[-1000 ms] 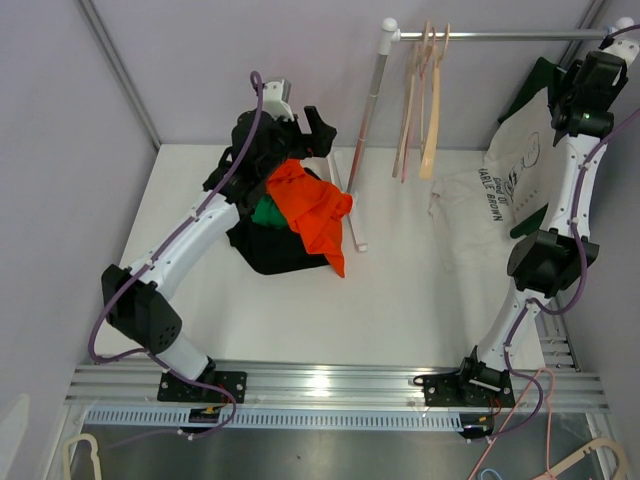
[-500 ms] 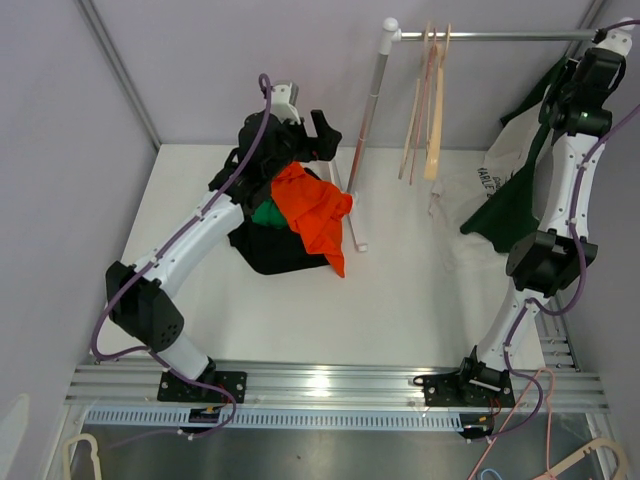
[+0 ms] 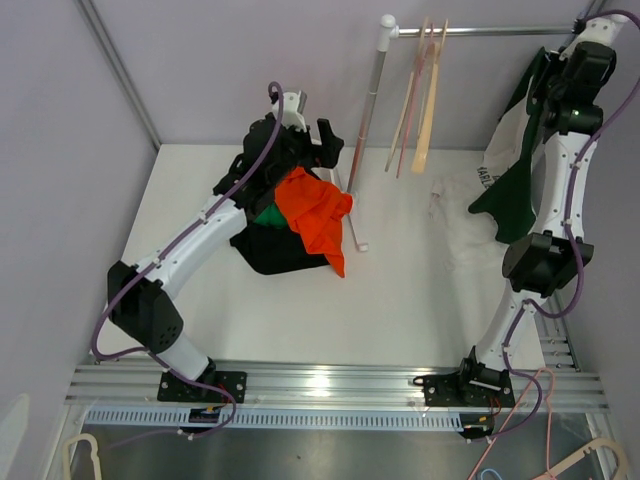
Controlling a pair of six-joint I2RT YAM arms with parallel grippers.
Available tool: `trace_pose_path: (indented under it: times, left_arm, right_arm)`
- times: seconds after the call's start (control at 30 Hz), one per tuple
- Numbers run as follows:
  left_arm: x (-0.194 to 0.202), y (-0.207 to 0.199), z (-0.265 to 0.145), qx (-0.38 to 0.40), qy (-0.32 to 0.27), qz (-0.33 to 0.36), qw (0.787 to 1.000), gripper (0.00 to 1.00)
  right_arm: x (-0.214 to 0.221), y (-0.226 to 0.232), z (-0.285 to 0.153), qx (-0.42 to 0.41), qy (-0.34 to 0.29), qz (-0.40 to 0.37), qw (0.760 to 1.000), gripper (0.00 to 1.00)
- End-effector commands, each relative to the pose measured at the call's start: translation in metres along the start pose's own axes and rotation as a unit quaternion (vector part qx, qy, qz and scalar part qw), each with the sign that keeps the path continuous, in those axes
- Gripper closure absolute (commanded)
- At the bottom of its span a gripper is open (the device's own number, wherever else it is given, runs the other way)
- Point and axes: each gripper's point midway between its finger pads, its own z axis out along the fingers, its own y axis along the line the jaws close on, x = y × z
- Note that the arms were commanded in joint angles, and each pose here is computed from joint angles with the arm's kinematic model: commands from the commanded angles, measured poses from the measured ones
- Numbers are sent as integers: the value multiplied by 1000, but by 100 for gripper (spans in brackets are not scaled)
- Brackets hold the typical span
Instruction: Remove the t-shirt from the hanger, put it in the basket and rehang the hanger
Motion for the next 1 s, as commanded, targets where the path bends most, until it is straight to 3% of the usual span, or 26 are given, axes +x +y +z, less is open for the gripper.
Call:
trace_pose_path:
  times: [0.0,0.23,0.43,0.63,0.8,0.97]
  left_arm:
    - [-47,-4,-16,-9,-69,28,997,0]
    - [-69,20,-31,-87,-103,8,991,1]
    - [-85,2,-53,-40,-130,-11,991,0]
    - [-92,-16,-66,11,-141,-11,990,1]
    - [-87,-27,-74,45,-140,-7,989,0]
    - [-84,-39,-86,83,-140,-1,987,1]
  right_arm:
    - [-105,45,-59,-52,-142,-42,988,100]
    - [-120,75,-91,-82,-163,-43,982,100]
    - [-131,91,-113,-108,-175,-39,978,100]
    - [-114,99,-118,-120,-136,-7,983,100]
    - [-93,93,-130,-40,-105,23,993,100]
    - [-85,96,-153,-59,-103,31,992,100]
